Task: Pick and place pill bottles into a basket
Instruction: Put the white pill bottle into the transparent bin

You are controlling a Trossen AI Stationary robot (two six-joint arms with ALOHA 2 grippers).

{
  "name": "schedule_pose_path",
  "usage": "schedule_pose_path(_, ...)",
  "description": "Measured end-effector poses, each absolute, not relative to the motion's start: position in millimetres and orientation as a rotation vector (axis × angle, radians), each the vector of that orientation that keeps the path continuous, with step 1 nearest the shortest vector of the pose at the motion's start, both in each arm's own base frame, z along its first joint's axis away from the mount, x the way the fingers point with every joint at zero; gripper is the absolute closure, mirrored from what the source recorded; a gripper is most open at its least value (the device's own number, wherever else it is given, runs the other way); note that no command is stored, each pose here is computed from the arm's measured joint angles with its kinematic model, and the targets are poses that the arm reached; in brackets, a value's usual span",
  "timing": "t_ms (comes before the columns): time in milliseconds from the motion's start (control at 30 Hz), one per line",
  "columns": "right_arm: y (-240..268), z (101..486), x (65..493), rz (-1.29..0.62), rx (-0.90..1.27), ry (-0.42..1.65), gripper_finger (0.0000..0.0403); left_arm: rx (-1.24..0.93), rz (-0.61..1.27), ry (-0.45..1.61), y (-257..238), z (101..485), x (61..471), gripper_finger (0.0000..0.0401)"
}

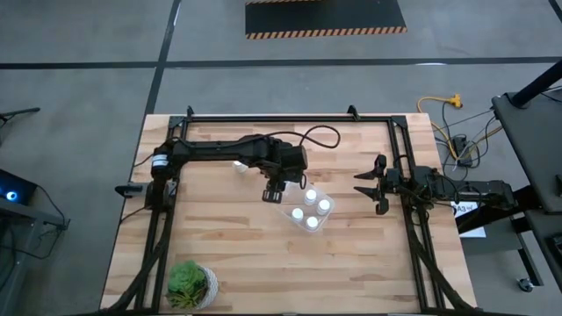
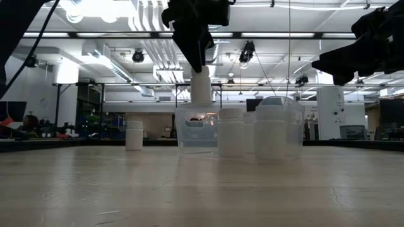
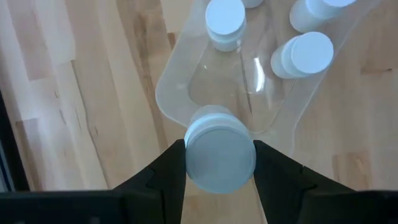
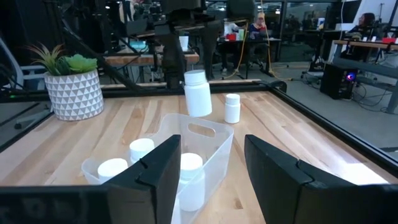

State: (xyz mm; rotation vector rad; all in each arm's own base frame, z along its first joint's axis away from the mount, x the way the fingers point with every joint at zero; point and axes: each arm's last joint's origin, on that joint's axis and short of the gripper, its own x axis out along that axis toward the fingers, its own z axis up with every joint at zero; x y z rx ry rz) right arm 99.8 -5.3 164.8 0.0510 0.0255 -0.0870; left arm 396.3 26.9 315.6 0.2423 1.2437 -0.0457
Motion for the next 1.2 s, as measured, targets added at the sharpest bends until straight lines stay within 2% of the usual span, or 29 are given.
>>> schedule_pose_path(800, -5, 165, 100, -0.087, 0.050, 0.026, 0.0236, 0.223, -0.006, 1.179, 43, 306, 408, 0.0261)
schedule_pose_path(1200, -5, 165, 100, -0.087, 0.051, 0.025, 0.0236, 0.214, -0.008, 1.158, 44, 289, 413, 0.0261)
